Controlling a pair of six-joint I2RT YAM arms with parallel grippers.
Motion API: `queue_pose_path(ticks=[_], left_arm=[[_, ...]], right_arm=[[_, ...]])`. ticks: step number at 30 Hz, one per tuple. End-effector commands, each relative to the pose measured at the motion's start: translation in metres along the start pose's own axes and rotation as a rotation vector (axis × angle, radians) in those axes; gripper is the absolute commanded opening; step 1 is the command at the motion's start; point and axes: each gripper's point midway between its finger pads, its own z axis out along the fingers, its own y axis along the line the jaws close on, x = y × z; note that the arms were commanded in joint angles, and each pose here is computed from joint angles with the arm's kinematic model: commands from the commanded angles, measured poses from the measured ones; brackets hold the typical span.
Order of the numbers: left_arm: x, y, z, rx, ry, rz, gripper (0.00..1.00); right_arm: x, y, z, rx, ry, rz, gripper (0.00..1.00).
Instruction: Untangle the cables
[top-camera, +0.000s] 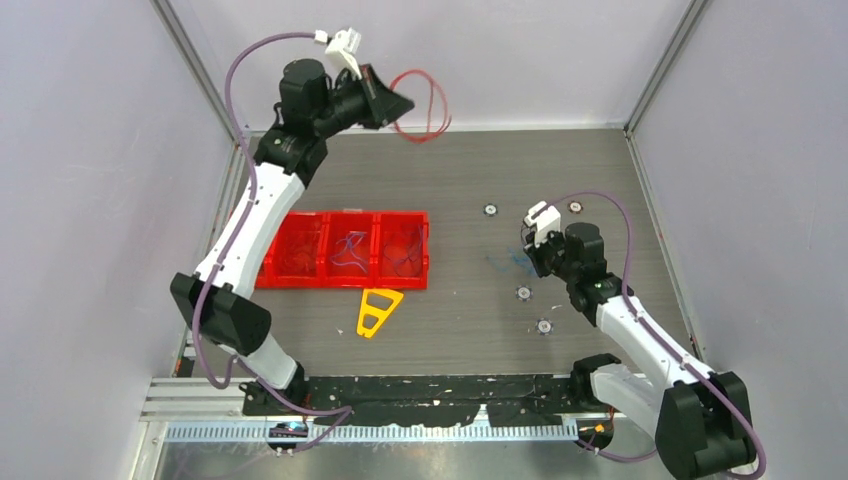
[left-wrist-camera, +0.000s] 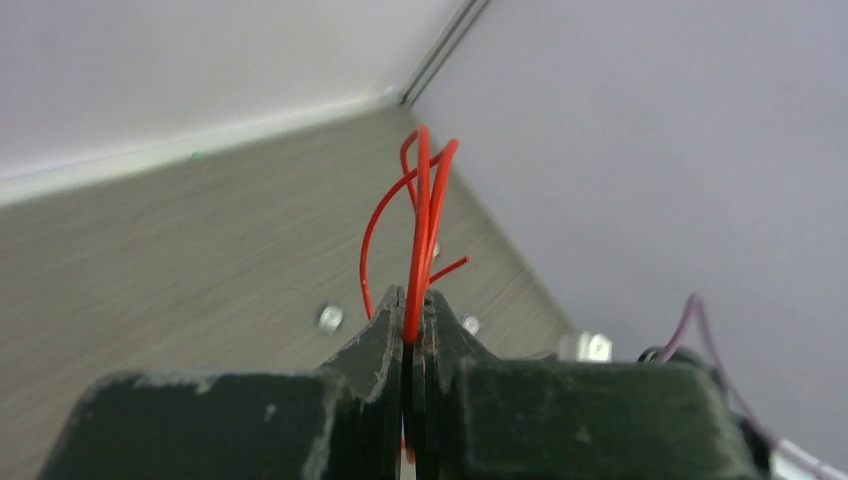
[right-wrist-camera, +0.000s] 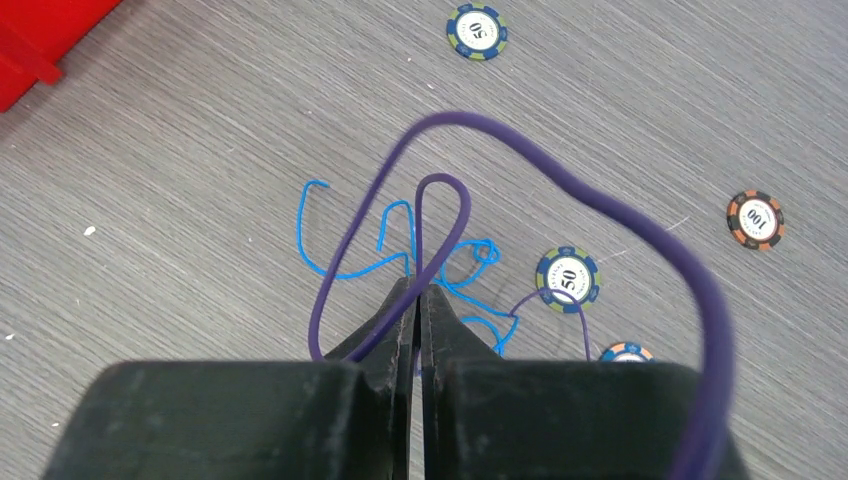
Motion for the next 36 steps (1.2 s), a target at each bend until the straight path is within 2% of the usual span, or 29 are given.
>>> queue_pose_path(ticks=[1, 3, 6, 12, 16, 23, 33, 36], left_arm=[[0.037, 0.022, -0.068, -0.04, 0.207, 0.182, 0.0], [0.062, 0.04, -0.1, -0.048, 0.332, 0.203, 0.0], [0.088, 0.078, -0.148, -0.14, 0.448, 0.204, 0.0], [0.117, 0.158, -0.237, -0.408, 0.556, 0.198, 0.0], [0.137, 0.183, -0.271, -0.454, 0.639, 0.168, 0.0], [0.157, 0.202, -0.274, -0.447, 0.656, 0.07, 0.0], [0.169, 0.281, -0.259, -0.65, 0.572, -0.019, 0.0], [0.185, 0.297, -0.253, -0.663, 0.601, -0.046, 0.0]], right_arm=[[-0.034, -0.009, 0.002, -0.007, -0.059, -0.018, 0.05], [-0.037, -0.009, 0.004, -0.016, -0.063, -0.013, 0.05], [-0.042, -0.008, 0.005, -0.029, -0.07, -0.013, 0.05], [-0.045, -0.004, 0.01, -0.075, -0.053, -0.014, 0.05], [-0.043, -0.001, 0.012, -0.097, -0.035, -0.019, 0.05], [-0.041, 0.001, 0.013, -0.112, -0.023, -0.01, 0.05], [-0.041, 0.001, 0.011, -0.107, -0.015, 0.004, 0.05], [-0.039, 0.001, 0.01, -0.105, -0.006, 0.015, 0.05]])
